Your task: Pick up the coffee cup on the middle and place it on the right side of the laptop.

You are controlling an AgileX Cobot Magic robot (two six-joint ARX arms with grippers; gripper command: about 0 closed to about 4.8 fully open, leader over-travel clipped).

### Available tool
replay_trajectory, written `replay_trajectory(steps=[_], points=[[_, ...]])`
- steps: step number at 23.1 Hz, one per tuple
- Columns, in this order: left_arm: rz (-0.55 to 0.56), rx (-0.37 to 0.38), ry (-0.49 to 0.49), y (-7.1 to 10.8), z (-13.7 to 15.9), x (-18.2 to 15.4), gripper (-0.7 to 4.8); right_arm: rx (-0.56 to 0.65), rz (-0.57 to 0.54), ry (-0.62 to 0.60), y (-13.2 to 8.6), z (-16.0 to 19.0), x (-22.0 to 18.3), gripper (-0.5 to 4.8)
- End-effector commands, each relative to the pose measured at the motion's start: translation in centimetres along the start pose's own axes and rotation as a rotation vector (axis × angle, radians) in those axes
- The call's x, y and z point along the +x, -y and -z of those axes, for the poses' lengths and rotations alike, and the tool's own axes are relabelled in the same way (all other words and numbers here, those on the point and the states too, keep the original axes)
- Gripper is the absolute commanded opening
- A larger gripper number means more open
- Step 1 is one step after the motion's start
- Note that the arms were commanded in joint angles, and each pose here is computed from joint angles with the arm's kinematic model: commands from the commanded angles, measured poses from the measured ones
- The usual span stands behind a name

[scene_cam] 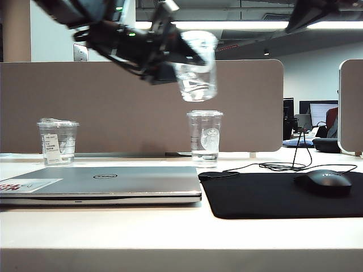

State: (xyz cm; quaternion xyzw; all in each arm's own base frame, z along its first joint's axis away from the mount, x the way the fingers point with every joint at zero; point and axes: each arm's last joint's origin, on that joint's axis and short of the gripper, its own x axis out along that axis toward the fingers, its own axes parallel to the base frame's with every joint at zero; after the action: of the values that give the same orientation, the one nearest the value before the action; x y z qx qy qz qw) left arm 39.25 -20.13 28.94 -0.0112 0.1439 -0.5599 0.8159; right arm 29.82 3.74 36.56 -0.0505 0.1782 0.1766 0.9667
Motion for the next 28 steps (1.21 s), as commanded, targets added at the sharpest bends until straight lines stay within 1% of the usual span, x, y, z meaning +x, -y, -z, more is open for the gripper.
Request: replay_trajectory(steps=[1,2,4,6,8,10,11,12,14,17,20,24,26,27,28], points=[[-0.004,0.091,-0.003,2.2,0.1,1.7,3.07,-0.037,0.043,0.0,-0.1,-0.4,-1.0,-0.05],[-0.022,0.132,-0.026,3.8,0.7,3.2,3.07,-0.038,0.057,0.002,-0.1,-0.5,-1.3,-0.05],[-0.041,0.174,-0.035,5.2,1.2,4.3,3.08,-0.051,0.087,0.003,-0.1,-0.6,-1.8,-0.05],[-0.055,0.197,-0.033,6.6,2.0,5.5,3.08,-0.069,0.099,0.007,-0.2,-0.7,-2.2,-0.05],[-0.053,0.185,-0.018,7.7,3.1,6.3,3.08,-0.07,0.117,0.01,-0.2,-0.8,-2.5,-0.05],[-0.077,0.158,-0.005,8.6,4.5,7.2,3.08,-0.071,0.131,0.013,-0.2,-0.9,-2.8,-0.05],[-0.133,0.131,-0.001,8.9,5.7,7.5,3.07,-0.071,0.14,0.011,-0.2,-0.9,-3.2,-0.05],[-0.167,0.116,0.0,9.1,6.4,7.7,3.08,-0.071,0.147,0.011,-0.2,-1.0,-3.3,-0.05],[-0.214,0.115,0.006,9.4,8.0,8.0,3.07,-0.071,0.162,0.013,-0.3,-1.0,-3.6,-0.05],[-0.278,0.101,-0.031,9.2,9.9,8.3,3.07,-0.073,0.163,0.02,-0.3,-1.1,-3.9,-0.05],[-0.279,0.064,-0.061,8.9,11.2,8.8,3.08,-0.073,0.163,0.02,-0.4,-1.2,-4.0,-0.05],[-0.283,0.02,-0.043,8.6,12.3,9.5,3.08,-0.072,0.162,0.015,-0.4,-1.1,-4.0,-0.05],[-0.287,-0.007,-0.051,8.5,12.8,9.8,3.1,-0.072,0.162,0.014,-0.4,-1.1,-4.0,-0.05],[-0.288,-0.019,-0.055,8.5,13.0,9.8,3.17,-0.071,0.162,0.014,-0.4,-1.1,-4.0,-0.05],[-0.289,-0.026,-0.065,8.4,13.2,9.9,3.96,-0.071,0.161,0.012,-0.4,-1.1,-4.0,-0.05]])
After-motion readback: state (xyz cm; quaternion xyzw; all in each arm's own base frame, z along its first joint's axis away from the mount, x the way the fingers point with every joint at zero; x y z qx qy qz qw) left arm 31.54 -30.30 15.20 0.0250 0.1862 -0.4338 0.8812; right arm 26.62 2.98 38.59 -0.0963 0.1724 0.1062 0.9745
